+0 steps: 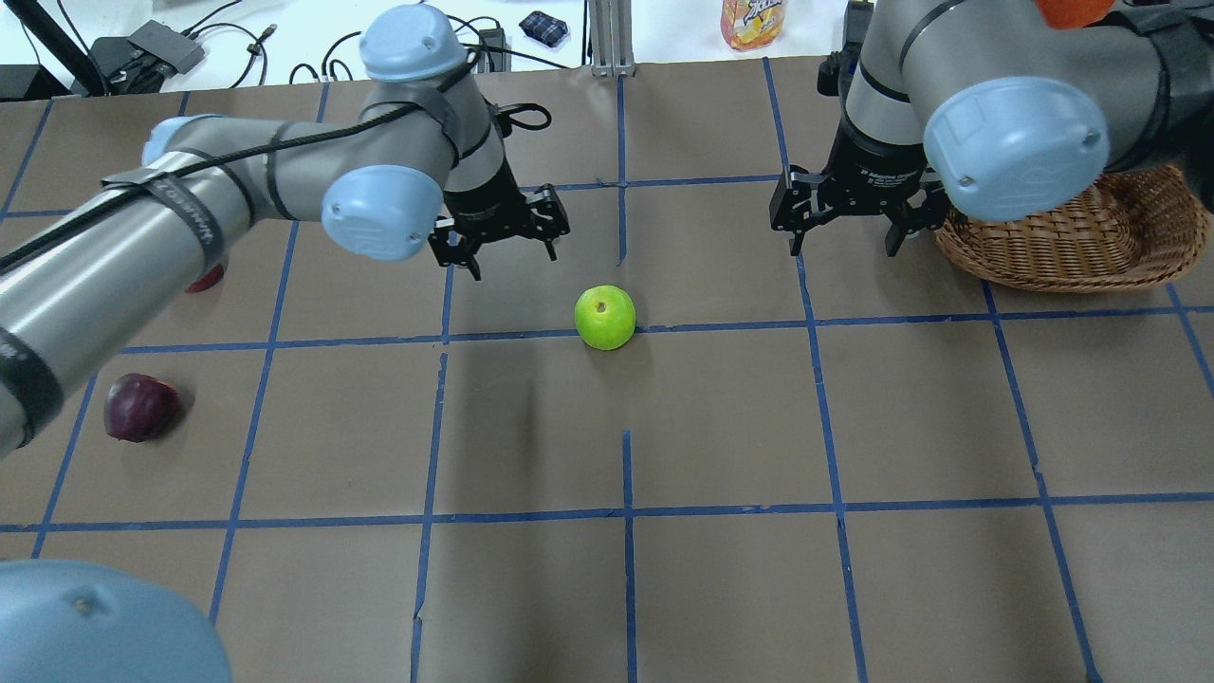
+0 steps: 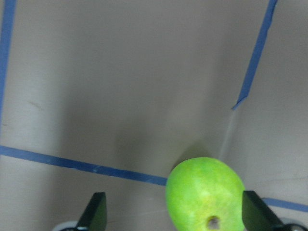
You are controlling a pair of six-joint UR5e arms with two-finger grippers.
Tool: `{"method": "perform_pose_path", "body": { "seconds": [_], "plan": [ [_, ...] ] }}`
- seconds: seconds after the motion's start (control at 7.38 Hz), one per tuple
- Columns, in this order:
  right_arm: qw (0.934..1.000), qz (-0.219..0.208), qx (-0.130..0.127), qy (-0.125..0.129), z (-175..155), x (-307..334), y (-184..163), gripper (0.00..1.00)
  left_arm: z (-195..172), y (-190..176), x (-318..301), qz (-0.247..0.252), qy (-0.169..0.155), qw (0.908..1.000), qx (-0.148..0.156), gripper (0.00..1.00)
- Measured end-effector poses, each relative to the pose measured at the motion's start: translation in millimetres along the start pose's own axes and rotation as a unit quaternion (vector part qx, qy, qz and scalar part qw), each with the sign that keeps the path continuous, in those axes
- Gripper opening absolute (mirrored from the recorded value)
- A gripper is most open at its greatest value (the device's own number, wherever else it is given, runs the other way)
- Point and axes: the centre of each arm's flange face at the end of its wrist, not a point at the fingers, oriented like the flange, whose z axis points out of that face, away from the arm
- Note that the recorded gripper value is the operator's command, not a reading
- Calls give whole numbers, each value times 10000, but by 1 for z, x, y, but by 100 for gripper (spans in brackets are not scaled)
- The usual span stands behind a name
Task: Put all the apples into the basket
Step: 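Grasp the green apple with right gripper while left gripper reaches red apple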
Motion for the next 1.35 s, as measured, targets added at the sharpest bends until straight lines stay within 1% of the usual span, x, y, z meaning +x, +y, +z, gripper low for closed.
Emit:
{"method": "perform_pose_path", "body": {
  "seconds": [0.14, 0.27, 0.41, 0.54, 0.68, 0.81, 0.95, 1.08, 1.22, 1.35],
  "plan": [
    [9999, 54, 70, -112, 15, -26, -6, 100, -19, -6, -45, 280, -112, 9995, -65, 100],
    [9992, 238, 251, -223, 31, -59, -11, 100, -33, -11, -93, 554, -265, 9981, -112, 100],
    [9980, 408, 379, -305, 46, -89, -15, 100, -44, -17, -144, 822, -519, 9951, -156, 100],
    [9969, 564, 423, -355, 57, -116, -18, 100, -52, -24, -198, 993, -850, 9912, -205, 100],
    [9958, 721, 414, -377, 69, -142, -22, 100, -56, -34, -248, 1076, -1055, 9884, -162, 100],
    [9954, 792, 390, -383, 81, -168, -27, 100, -58, -46, -289, 1182, -1140, 9864, 23, 100],
    [9954, 815, 346, -369, 95, -188, -31, 100, -58, -59, -319, 1292, -1077, 9854, 264, 100],
    [9954, 858, 272, -334, 111, -201, -36, 100, -55, -79, -336, 1355, -944, 9849, 512, 100],
    [9955, 887, 189, -289, 127, -207, -39, 100, -50, -105, -349, 1395, -884, 9839, 686, 100],
    [9956, 896, 124, -254, 139, -210, -42, 100, -35, -132, -361, 1485, -856, 9827, 706, 100]
  ]
}}
